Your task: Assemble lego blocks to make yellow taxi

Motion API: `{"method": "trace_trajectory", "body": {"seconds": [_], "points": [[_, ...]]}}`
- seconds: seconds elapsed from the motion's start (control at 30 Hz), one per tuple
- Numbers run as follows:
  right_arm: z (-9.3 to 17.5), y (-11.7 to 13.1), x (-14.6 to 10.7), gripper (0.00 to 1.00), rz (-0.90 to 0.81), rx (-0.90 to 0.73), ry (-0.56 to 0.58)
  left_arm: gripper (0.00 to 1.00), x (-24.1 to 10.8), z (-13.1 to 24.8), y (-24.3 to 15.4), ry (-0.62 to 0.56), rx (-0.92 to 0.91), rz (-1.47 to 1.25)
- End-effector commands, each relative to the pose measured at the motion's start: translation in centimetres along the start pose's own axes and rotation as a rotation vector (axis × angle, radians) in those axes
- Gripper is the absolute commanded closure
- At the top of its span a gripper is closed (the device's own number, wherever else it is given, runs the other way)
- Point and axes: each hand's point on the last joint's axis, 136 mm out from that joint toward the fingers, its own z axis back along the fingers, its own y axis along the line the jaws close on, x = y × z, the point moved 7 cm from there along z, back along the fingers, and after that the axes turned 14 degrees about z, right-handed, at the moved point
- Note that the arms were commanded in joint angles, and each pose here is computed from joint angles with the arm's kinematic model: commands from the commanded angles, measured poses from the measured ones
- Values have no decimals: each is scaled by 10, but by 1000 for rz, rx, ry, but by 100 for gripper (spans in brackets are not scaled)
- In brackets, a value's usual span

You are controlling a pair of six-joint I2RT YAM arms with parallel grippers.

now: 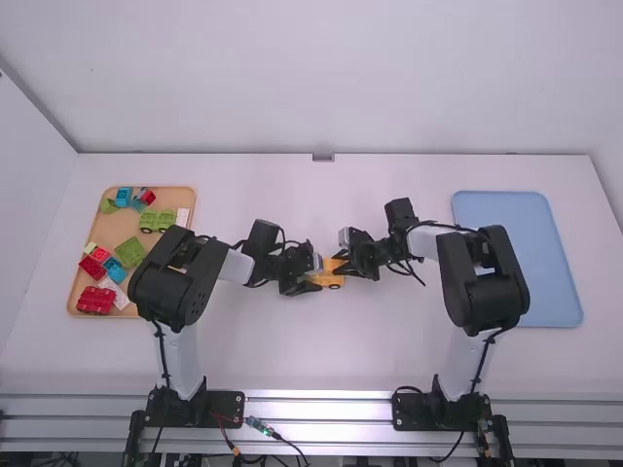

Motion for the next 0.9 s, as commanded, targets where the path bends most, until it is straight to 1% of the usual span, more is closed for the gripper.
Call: {"method": "trace_trajectory", "body": {"seconds": [0.0, 0.2, 0.43, 0.53, 0.73, 0.87], "points": [[-2, 1, 14, 100, 53, 8, 0, 56, -16, -1, 3, 84, 56, 29], [-18, 6, 16, 100, 81, 47, 71, 56, -16, -1, 3, 83, 54, 30], [-20, 1, 13, 100, 65, 4, 78, 57, -16, -1, 3, 82, 53, 34], [-21, 3, 7, 100, 64, -14, 89, 57, -16, -1, 3, 82, 54, 37], [-22, 6, 5, 100, 58, -16, 91, 57, -16, -1, 3, 83, 57, 36], [-22, 6, 3, 100, 54, -17, 118, 57, -15, -1, 4, 82, 57, 36]]}}
